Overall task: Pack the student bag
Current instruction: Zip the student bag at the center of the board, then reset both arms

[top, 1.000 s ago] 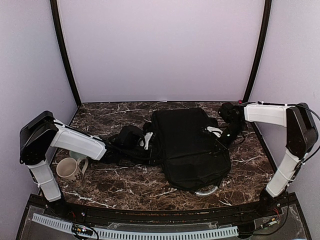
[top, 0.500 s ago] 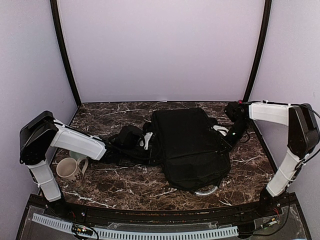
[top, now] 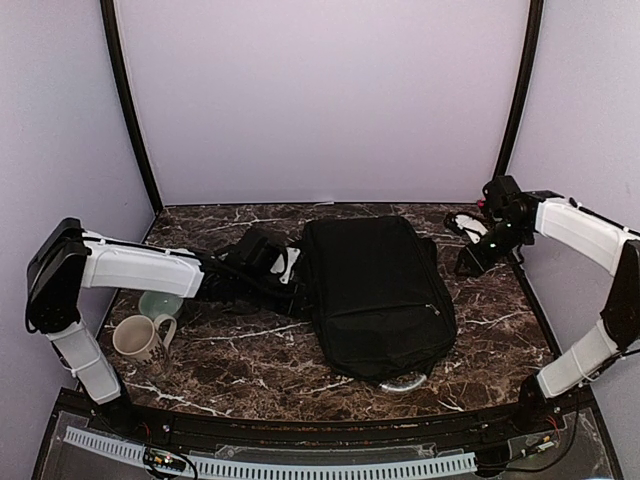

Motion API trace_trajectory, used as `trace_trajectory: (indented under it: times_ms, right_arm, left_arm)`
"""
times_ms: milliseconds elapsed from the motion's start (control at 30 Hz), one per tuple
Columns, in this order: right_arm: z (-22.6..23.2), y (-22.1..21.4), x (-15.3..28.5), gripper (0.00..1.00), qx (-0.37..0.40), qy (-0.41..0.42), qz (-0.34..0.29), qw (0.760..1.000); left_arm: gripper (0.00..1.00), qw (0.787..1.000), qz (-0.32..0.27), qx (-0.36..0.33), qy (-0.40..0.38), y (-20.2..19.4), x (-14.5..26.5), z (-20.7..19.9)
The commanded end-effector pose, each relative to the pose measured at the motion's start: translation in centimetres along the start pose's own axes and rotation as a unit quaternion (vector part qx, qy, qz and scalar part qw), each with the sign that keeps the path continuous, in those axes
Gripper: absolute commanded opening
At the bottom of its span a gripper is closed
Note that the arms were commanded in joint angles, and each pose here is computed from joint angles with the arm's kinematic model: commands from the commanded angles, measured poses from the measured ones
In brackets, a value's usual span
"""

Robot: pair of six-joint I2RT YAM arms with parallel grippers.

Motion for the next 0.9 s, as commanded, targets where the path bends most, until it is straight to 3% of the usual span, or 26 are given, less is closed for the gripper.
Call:
trace_trajectory:
  times_ms: [0, 200, 367, 533, 667, 800, 867]
  right_arm:
    - [-0.2, 1.1, 1.2, 0.38, -0.007, 0.005, -0.066, 0.998]
    - [-0.8, 4.4, 4.8, 0.46, 0.0, -0.022, -0.174, 0.985]
    - [-1.1, 7.5, 10.0, 0.7, 0.006, -0.053, -0.27, 0.961]
    - [-1.5, 8.2, 13.1, 0.99, -0.024, -0.082, -0.333, 0.939]
    - [-2.4, 8.7, 15.0, 1.0, -0.082, -0.106, -0.383, 0.914]
    - [-2.8, 9.4, 17.2, 1.0, -0.124, -0.111, -0.437, 0.884]
    - [-2.7, 9.1, 16.9, 1.0, -0.136, -0.101, -0.448, 0.878]
  left_arm:
    - [0.48, 0.995, 0.003, -0.061, 0.08, 2.5, 4.1, 2.3]
    - [0.57, 0.981, 0.005, -0.109, 0.16, 5.7, 6.6, 5.2]
    - [0.6, 0.963, 0.002, -0.151, 0.222, 8.3, 8.7, 6.9]
    - [0.68, 0.948, -0.033, -0.169, 0.267, 11.3, 11.8, 8.1]
    - [0.77, 0.939, -0.077, -0.17, 0.288, 13.6, 14.3, 8.6]
    - [0.98, 0.923, -0.133, -0.156, 0.326, 14.8, 16.7, 9.4]
    - [0.99, 0.916, -0.16, -0.122, 0.348, 14.4, 17.7, 10.3]
Point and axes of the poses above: each gripper's point midway between its finger pads, its own x axis back along the fingers, its own z axis along the line the jaws close on, y = z × x, the point moved 4 cm from there along x, back along the fingers, and after that the axes turned 15 degrees about -x, right-handed, at the moved point
